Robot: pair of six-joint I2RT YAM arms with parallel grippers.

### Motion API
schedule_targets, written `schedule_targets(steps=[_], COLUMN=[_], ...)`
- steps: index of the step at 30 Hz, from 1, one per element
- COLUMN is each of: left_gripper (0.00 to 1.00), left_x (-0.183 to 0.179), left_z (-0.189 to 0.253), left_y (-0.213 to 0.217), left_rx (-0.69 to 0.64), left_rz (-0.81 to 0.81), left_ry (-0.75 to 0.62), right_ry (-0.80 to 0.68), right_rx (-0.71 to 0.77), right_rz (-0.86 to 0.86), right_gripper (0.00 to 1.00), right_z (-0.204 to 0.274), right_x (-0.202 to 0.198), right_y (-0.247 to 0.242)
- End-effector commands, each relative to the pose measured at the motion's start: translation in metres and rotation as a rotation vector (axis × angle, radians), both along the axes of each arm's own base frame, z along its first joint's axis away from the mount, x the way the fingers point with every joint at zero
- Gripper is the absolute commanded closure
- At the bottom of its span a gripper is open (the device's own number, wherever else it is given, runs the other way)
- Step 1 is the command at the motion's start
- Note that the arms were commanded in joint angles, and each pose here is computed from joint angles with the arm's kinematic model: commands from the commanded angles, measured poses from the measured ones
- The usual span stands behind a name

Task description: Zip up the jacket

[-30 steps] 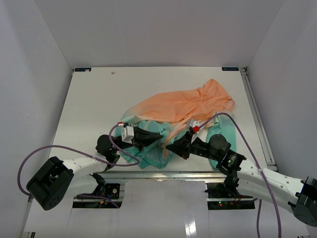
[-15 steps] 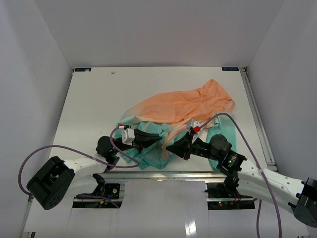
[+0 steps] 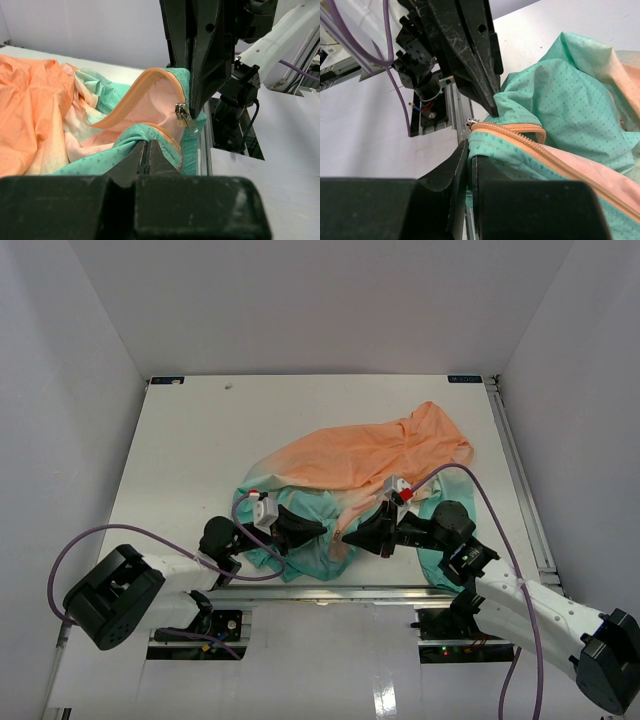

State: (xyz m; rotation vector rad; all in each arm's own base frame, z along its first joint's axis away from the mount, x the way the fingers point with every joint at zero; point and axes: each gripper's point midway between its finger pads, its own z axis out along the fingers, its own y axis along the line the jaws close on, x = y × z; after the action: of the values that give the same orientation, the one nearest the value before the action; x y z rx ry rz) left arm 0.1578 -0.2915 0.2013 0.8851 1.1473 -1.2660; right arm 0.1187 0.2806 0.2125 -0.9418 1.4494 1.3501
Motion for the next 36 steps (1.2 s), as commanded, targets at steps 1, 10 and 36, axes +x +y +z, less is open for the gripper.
schedule_targets(steps=[1, 10, 36], left_gripper=[1.00, 1.00, 1.00], left_x=[-0.024, -0.028, -0.028], left_z=[0.081, 0.096, 0.115], left_y=[0.017, 0.021, 0.024], left_rx=[-0.267, -0.287, -0.350], left_rz=[-0.024, -0.021, -0.020], left_ry=[-0.307, -0.322, -0.325], right_ry=[-0.058, -0.043, -0.005], right_rx=[0.070, 0.051, 0.061], right_rz=[0.108, 0.166, 0.193], right_gripper=[0.92, 0.92, 0.92], right_z=[0.018, 0.009, 0.005], right_x=[-0.017, -0.023, -0.022], right_y=[-0.001, 0.001, 0.008])
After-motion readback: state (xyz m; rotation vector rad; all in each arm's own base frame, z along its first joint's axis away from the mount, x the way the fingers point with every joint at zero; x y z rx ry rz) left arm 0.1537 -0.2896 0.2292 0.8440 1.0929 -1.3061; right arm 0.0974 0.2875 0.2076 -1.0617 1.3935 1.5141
